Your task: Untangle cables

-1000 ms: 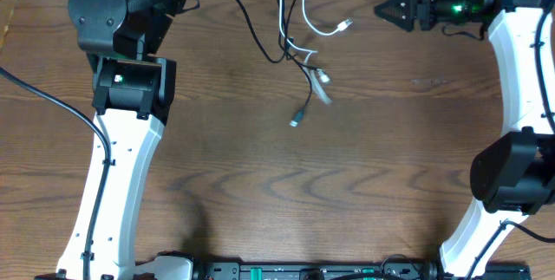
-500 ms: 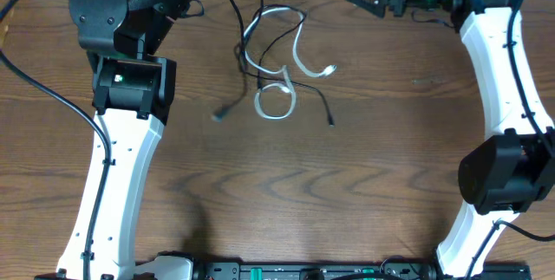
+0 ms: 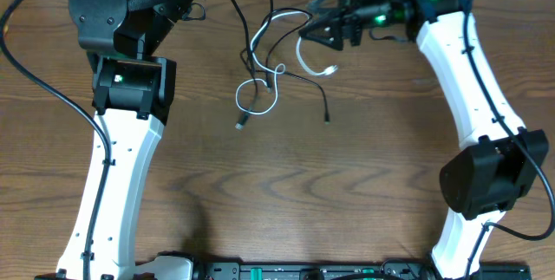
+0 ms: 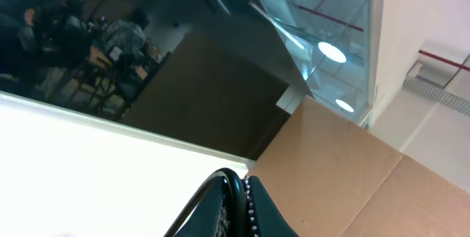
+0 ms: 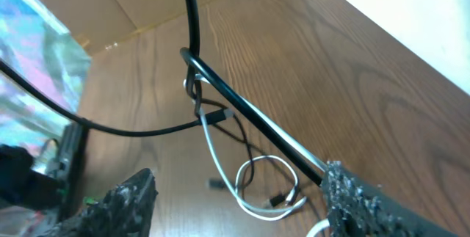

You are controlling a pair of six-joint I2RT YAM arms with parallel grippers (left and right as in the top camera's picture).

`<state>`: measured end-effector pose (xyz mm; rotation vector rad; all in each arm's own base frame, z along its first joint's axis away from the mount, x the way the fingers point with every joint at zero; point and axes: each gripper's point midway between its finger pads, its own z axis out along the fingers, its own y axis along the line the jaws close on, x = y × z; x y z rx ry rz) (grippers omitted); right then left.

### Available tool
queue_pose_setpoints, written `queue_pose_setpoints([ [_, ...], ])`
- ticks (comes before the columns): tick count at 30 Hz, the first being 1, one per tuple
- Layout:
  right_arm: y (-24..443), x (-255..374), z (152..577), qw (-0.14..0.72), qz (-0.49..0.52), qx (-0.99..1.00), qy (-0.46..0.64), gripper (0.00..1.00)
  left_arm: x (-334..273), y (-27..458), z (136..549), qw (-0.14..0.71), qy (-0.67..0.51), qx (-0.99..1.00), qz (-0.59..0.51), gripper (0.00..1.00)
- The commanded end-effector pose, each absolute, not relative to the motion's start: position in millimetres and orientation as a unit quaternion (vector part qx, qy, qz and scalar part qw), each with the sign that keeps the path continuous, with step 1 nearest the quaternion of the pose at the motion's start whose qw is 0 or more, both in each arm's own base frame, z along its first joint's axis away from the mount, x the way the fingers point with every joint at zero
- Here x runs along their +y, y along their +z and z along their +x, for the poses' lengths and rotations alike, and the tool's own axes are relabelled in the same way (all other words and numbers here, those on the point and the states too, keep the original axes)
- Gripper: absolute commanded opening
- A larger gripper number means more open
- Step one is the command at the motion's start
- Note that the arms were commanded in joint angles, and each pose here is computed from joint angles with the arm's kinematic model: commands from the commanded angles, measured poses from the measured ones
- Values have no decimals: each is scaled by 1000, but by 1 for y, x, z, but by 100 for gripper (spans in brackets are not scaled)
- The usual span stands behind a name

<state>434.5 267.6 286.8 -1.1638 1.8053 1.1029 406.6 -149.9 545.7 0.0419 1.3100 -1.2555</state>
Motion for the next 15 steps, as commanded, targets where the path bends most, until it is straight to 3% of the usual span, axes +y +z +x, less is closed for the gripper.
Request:
queue_pose_setpoints([
  [1,277,275,438,371,-485,694,381,64,-154,562,393,612,-561,557,36,7],
  [5,273,286,438,374,-494,697,361,47,-155,561,392,610,-562,558,39,7],
  [10,272,293,437,375,-500,696,354,32,-156,561,391,608,-563,558,42,7],
  [13,270,294,438,376,-499,699,348,33,-157,561,390,606,-564,559,45,8],
  [15,268,294,442,379,-499,701,340,44,-157,560,390,604,-566,559,47,8],
])
